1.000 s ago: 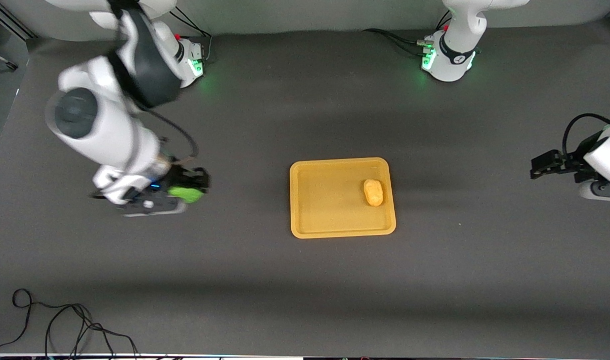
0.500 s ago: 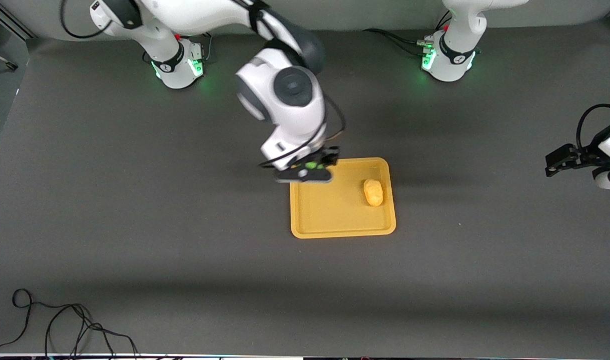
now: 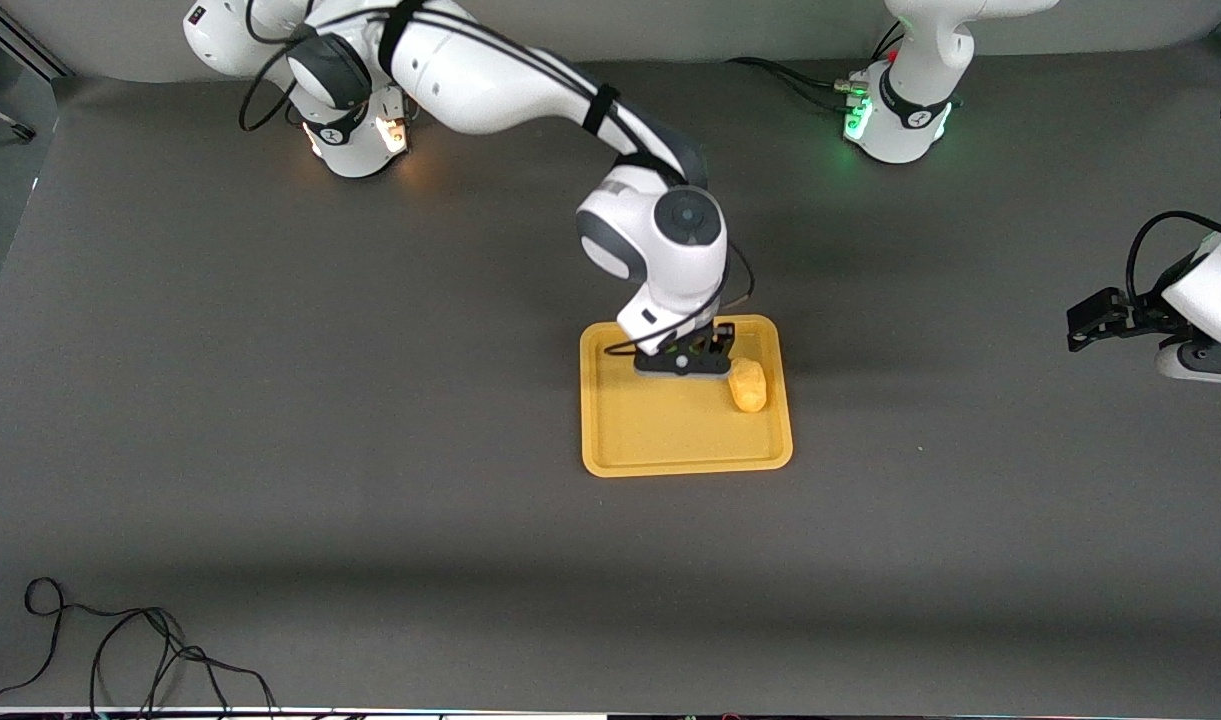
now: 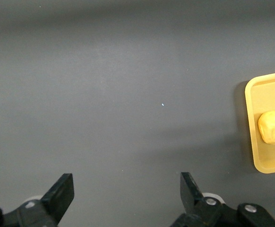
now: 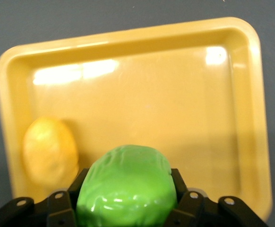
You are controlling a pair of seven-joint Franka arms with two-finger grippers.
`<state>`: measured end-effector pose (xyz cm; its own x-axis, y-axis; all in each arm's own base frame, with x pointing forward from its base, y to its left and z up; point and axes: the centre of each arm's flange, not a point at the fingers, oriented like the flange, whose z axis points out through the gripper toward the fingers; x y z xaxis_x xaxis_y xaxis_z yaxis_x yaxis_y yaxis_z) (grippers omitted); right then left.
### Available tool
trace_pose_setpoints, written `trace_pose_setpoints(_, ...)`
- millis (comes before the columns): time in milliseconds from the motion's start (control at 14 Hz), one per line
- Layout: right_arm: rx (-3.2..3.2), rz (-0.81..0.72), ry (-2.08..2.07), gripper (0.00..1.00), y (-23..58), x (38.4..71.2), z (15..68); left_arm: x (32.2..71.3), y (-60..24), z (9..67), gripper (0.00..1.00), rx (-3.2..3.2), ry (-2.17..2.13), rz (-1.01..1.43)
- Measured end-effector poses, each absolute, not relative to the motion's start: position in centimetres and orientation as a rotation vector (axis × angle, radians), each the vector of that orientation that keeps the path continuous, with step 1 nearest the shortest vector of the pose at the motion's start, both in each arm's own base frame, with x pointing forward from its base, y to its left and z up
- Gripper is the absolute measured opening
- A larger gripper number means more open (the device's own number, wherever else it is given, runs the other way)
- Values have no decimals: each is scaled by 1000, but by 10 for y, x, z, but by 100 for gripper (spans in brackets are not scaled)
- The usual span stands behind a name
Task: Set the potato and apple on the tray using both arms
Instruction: 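Carry the green apple with the right gripper over the tray and lower it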
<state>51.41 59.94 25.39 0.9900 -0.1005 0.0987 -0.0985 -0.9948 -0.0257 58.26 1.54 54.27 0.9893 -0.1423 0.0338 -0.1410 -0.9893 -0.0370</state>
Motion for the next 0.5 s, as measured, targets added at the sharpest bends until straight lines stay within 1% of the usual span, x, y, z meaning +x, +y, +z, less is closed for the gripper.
trace_pose_setpoints(214,-3113,-204,166,71,589,529,208,583,14,542,100,-3099,225,-55)
trace_pose_setpoints(429,-3114,-215,165,72,586,531,182,582,14,542,100,-3099,225,-55)
trace_pose_setpoints(500,-3114,-215,163,78,586,531,178,582,14,542,100,-3099,225,-55)
